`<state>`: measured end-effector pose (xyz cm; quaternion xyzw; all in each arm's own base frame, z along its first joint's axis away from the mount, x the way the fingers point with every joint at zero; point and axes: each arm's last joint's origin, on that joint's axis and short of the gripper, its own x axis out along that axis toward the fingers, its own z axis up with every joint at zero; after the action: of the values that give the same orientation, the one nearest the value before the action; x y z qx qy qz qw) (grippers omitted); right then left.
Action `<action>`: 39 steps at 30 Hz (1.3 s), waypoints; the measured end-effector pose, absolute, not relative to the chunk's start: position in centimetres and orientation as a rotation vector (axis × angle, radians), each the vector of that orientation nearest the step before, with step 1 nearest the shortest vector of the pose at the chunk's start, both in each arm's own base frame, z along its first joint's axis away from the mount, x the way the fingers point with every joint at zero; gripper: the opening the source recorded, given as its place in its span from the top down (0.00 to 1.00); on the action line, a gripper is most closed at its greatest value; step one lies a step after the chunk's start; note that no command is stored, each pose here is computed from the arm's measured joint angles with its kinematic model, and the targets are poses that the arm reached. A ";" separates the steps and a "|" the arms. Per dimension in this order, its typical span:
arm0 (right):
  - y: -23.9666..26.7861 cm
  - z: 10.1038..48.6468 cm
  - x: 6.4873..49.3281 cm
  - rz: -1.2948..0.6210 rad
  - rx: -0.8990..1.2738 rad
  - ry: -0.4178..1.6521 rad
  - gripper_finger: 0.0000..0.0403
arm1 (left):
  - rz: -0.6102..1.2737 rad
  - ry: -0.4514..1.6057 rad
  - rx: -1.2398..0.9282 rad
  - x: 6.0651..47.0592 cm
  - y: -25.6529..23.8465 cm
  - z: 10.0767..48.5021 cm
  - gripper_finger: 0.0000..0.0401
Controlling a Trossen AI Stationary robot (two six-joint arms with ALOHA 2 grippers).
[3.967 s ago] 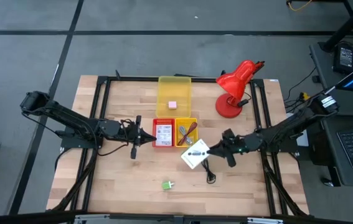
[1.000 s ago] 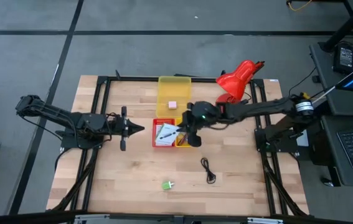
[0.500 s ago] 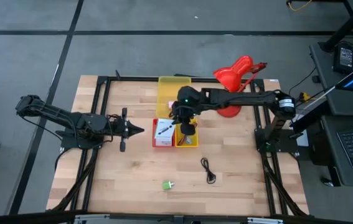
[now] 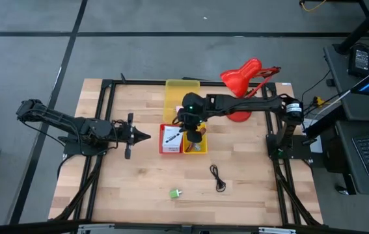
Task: Pick and place items into bin
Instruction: Put the card reader box into the red bin
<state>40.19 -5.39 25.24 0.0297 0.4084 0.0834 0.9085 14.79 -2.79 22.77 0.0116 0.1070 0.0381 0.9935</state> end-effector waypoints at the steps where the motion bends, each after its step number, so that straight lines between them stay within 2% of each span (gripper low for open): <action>1: -5.2 25.2 40.3 0.157 0.049 0.843 0.95 | 0.076 0.215 0.026 14.8 -2.8 22.8 1.00; 9: -4.6 24.7 40.5 0.086 0.052 0.865 0.95 | 0.075 0.215 0.037 14.8 -2.8 22.8 1.00; 31: -4.6 24.5 40.3 0.129 -0.016 0.882 0.94 | 0.072 0.218 0.070 14.8 -2.8 22.8 0.99; 39: -4.6 24.5 40.3 0.129 -0.016 0.882 0.81 | 0.072 0.222 0.071 14.8 -2.8 22.7 0.99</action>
<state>40.33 -4.59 24.51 -0.0076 0.4263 0.0624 0.9024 14.78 -2.79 22.73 0.0355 0.1106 0.0358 0.9926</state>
